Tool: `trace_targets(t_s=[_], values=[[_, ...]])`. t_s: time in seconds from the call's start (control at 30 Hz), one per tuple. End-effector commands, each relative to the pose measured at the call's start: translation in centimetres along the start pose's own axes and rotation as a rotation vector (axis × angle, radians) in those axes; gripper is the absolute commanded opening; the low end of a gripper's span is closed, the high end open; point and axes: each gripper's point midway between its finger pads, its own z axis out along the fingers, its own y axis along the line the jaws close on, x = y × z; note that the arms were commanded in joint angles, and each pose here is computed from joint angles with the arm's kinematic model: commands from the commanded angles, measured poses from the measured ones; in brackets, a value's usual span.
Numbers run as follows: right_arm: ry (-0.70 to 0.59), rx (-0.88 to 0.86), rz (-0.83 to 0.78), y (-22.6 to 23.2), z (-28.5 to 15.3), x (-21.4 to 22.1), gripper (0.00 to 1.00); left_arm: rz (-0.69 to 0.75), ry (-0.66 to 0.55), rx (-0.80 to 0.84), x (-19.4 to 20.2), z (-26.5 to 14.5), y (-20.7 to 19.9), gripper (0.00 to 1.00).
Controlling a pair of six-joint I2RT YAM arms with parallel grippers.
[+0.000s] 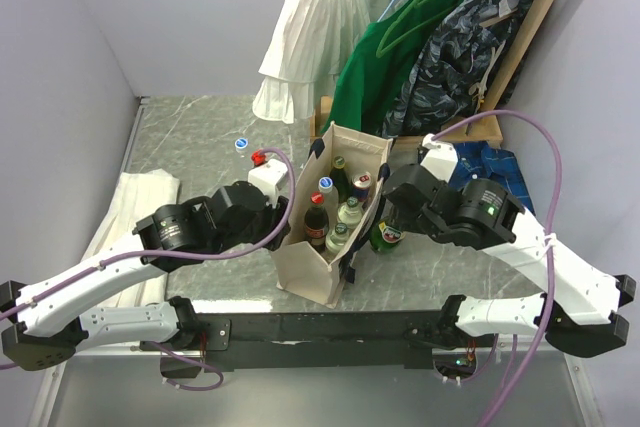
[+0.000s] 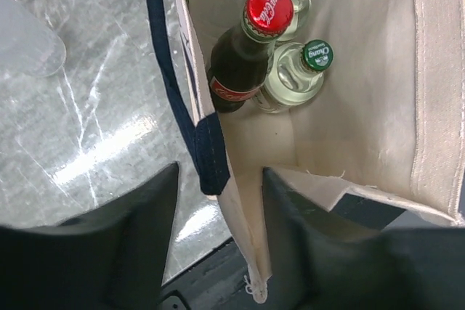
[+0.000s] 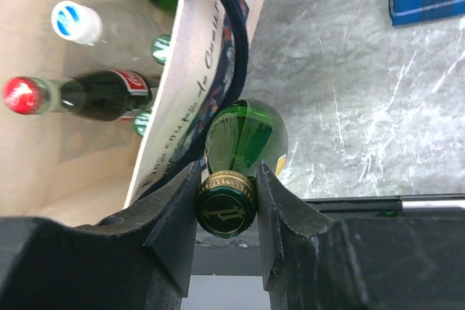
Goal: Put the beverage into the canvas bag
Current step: Pick up the drink from the center of the board, then place the drink in the canvas bag.
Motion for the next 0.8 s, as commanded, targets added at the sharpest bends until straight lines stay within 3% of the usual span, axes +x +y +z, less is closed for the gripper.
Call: trace_targets(t_s=[0.0, 0.1, 0.27, 0.43, 0.77], values=[[-0.123, -0.007, 0.054, -0.9, -2.3, -3.7, 0.00, 0.001, 0.002, 0.011, 0.1, 0.0, -0.3, 0.41], [-0.139, -0.027, 0.058, -0.8, -3.0, -4.4, 0.00, -0.003, -0.005, 0.010, -0.2, 0.0, -0.3, 0.25], [-0.151, -0.055, 0.049, -0.5, -3.8, -5.2, 0.00, -0.010, -0.013, -0.003, -0.4, -0.1, 0.0, 0.18], [-0.169, -0.081, 0.048, -0.4, -4.7, -6.0, 0.00, -0.014, -0.016, -0.016, -0.5, -0.4, 0.2, 0.02], [-0.220, -0.145, 0.037, -0.2, -7.1, -8.3, 0.00, -0.043, -0.033, -0.031, -0.7, -1.1, 0.7, 0.01]])
